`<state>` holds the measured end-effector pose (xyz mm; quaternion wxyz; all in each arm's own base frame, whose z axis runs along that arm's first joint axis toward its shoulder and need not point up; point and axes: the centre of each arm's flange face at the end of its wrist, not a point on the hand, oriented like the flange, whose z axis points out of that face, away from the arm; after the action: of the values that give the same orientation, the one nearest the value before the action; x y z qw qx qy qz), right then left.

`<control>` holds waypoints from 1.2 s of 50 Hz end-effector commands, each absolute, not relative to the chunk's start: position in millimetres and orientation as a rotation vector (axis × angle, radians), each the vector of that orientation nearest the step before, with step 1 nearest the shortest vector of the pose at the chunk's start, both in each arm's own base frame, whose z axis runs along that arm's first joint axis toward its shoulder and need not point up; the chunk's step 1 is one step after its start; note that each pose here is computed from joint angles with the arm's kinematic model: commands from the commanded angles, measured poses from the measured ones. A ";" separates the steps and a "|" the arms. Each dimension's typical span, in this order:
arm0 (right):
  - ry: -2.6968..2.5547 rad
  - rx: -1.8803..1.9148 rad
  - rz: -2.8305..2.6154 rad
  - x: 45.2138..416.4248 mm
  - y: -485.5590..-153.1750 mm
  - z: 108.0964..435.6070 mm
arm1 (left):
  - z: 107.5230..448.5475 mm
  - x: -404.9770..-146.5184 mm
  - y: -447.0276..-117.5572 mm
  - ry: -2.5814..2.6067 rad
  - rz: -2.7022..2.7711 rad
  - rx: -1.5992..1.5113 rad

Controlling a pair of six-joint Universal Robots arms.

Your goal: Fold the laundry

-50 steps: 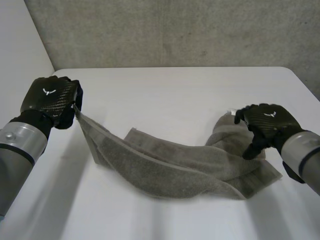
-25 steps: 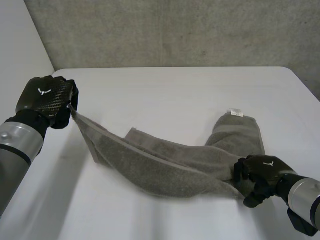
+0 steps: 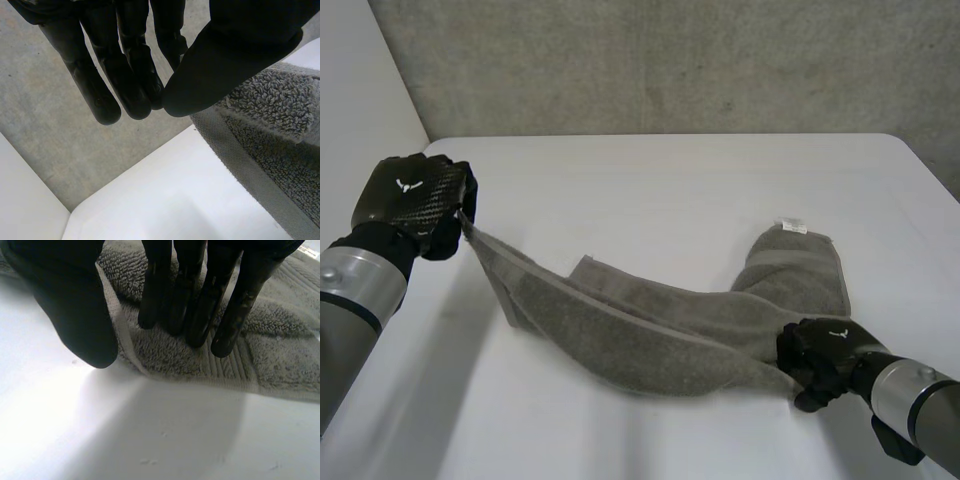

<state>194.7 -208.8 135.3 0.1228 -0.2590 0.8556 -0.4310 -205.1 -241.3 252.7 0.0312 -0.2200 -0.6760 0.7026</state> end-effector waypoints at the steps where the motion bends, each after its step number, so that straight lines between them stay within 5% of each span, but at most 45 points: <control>1: 2.443 -0.765 -1.307 204.5 -209.7 137.2 | 254.1 -205.0 -241.0 -2.078 2.170 -0.677; 20: 2.388 -0.789 -1.381 218.1 -212.2 140.3 | 257.7 -203.3 -239.4 -2.073 2.181 -0.671; 25: 2.280 -0.730 -1.704 212.8 -231.4 196.7 | 260.2 -202.2 -240.3 -2.069 2.192 -0.665; 27: 2.123 -0.650 -2.022 201.8 -238.9 261.5 | 270.5 -199.6 -238.5 -2.036 2.236 -0.650; 33: 1.847 -0.606 -2.376 188.1 -235.7 356.1 | 300.9 -195.6 -230.7 -1.920 2.358 -0.612; 40: 1.880 -0.707 -2.377 182.3 -224.6 396.3 | 361.0 -183.2 -222.3 -1.703 2.544 -0.488; 53: 2.109 -1.120 -2.273 182.9 -234.1 393.6 | 382.5 -183.6 -209.0 -1.805 2.445 -0.528; 60: 2.226 -1.246 -1.973 204.6 -265.9 332.9 | 344.2 -188.5 -239.4 -1.990 2.310 -0.594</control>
<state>184.5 -238.7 385.8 -0.0671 -0.3410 0.6463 -0.6794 -183.1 -212.5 380.5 0.0274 -0.1686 -0.5829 0.7944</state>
